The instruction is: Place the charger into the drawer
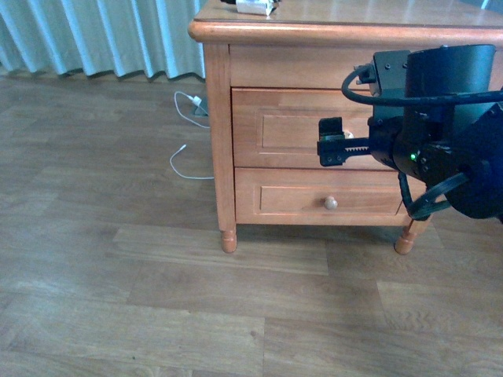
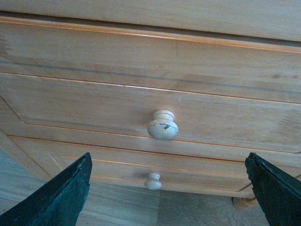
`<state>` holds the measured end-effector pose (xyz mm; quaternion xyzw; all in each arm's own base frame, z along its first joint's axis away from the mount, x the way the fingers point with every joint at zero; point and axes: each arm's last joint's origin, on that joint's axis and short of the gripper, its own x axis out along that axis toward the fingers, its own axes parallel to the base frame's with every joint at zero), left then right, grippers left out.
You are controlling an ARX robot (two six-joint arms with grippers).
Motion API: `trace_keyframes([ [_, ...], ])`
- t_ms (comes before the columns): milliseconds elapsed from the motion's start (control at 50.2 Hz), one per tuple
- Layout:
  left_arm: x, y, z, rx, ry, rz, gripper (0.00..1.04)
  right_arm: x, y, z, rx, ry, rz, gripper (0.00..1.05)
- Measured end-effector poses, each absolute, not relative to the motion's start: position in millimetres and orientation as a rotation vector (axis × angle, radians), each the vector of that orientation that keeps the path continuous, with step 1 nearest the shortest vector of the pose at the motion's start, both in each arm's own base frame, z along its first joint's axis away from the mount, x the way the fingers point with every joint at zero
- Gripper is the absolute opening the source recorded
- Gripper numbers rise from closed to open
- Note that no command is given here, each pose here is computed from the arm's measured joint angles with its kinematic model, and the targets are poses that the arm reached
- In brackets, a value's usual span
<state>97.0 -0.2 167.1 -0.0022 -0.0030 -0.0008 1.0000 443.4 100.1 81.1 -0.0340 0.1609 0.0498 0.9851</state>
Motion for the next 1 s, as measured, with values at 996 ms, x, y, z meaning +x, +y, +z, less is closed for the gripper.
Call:
trace_keyframes([
  [996,97.0,-0.2,167.1,-0.004,-0.006,-0.002,0.99,500.1,107.0,40.2,-0.027,0.331,0.071,0.97],
])
